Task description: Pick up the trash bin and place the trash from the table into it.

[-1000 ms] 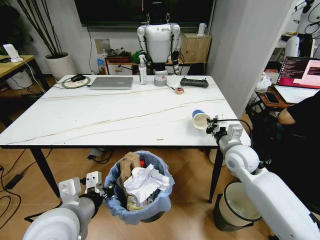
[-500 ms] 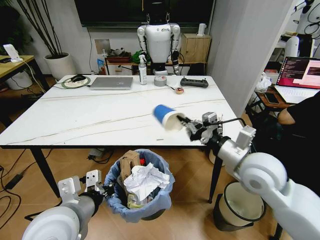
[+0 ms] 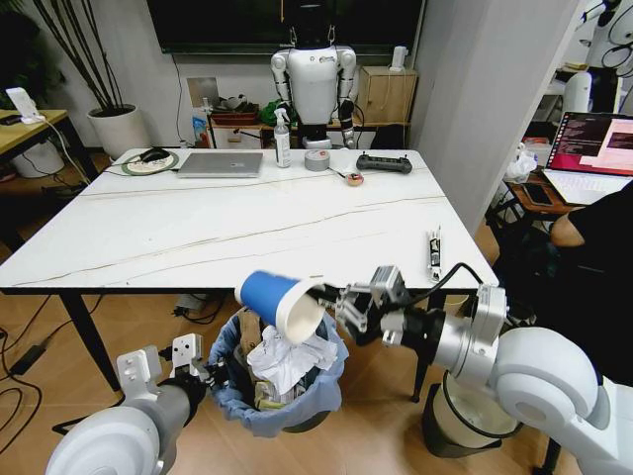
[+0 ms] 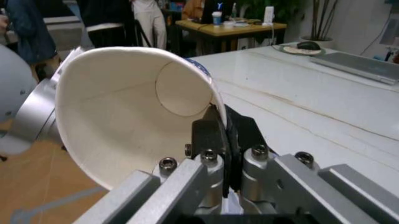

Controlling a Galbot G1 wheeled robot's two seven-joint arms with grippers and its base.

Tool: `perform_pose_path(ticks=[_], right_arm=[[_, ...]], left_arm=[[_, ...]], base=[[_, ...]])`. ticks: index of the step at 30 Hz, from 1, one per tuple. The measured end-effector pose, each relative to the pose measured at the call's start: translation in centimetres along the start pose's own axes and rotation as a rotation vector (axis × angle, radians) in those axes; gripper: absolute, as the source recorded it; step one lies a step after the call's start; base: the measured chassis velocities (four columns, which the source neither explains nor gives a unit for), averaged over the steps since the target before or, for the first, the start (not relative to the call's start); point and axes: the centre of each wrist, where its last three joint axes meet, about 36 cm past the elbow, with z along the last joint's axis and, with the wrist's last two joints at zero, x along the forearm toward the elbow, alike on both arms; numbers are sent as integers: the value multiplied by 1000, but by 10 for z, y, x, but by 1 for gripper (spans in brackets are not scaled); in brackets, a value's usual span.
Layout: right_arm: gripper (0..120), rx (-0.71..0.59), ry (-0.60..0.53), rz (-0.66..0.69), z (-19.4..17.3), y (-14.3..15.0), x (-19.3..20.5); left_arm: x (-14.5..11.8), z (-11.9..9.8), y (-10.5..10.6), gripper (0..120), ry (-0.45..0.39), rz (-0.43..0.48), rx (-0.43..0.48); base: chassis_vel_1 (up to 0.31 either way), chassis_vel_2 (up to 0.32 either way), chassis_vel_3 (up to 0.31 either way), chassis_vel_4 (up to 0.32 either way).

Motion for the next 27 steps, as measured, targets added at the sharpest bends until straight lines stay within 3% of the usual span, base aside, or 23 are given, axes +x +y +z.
perform_pose_path(ticks=[11,27], right_arm=[[0,70,128,40,14,0,-2],[0,168,204,5,32,11,-8]], left_arm=[[0,0,-2,0,0,5,-7],[0,-2,-2,0,-8,8,-16]], base=[[0,0,0,0],[0,0,0,0]])
